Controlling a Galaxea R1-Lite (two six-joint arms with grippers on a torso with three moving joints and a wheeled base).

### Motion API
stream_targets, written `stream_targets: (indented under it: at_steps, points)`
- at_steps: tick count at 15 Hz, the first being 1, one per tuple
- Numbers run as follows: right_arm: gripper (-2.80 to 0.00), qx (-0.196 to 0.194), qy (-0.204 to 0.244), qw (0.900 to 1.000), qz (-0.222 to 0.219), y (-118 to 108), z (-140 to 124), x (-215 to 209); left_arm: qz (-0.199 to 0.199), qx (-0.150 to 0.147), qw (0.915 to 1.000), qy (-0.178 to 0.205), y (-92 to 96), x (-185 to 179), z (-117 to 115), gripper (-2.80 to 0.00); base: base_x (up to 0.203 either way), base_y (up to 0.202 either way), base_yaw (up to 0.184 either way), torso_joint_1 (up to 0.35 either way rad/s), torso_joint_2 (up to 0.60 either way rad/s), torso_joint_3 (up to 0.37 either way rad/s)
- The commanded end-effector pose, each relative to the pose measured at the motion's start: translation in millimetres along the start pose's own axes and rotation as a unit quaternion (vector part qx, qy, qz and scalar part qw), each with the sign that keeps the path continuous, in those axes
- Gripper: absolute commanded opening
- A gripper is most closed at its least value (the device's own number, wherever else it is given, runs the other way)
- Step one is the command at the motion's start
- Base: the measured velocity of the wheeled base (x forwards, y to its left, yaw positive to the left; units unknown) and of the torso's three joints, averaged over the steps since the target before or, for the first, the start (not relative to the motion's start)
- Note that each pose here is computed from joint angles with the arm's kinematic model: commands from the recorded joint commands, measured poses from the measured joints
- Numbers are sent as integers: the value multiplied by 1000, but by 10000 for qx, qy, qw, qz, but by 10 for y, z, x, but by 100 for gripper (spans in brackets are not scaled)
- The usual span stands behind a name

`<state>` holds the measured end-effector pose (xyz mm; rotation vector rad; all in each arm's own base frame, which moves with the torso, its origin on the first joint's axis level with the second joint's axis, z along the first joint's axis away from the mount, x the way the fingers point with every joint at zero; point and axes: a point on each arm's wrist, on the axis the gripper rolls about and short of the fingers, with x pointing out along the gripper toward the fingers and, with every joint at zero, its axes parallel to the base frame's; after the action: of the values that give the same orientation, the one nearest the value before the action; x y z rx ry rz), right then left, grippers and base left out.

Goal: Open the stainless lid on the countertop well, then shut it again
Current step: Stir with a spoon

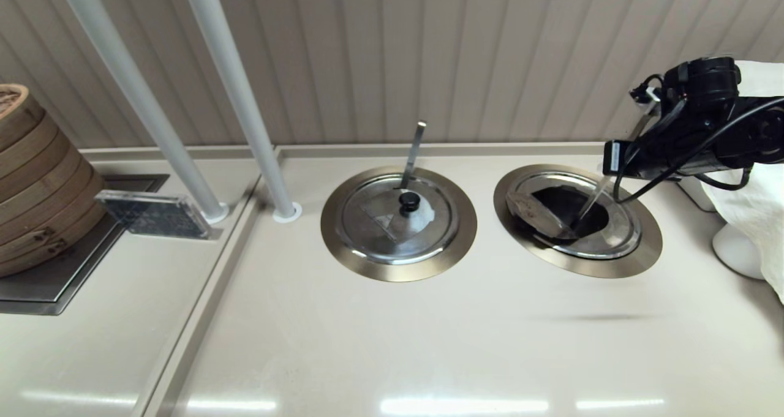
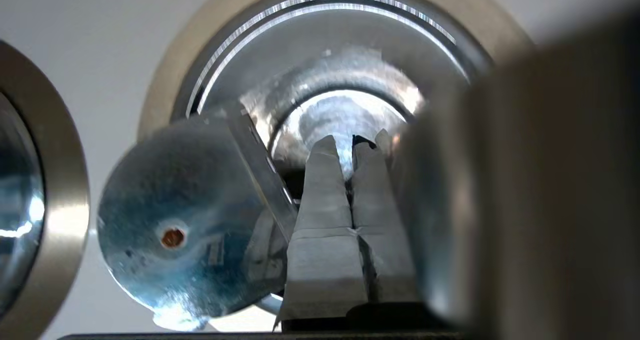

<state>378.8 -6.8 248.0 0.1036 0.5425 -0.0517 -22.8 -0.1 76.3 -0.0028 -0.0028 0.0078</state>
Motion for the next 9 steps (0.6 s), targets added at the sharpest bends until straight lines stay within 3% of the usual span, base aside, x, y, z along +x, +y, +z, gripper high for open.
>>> stream_targets:
  at_steps: [1, 5, 9]
  points:
    - [-280, -57, 116, 9997, -218, -23, -35, 85, 7, -2, 10000, -2, 0, 0, 0, -280, 0, 0, 0, 0, 0, 0]
    - [-280, 29, -223, 9984, -515, -48, 19, 218, 7, -2, 10000, -2, 0, 0, 0, -280, 0, 0, 0, 0, 0, 0]
    - [-280, 697, -501, 9954, -430, 7, 143, 208, 7, -2, 10000, -2, 0, 0, 0, -280, 0, 0, 0, 0, 0, 0]
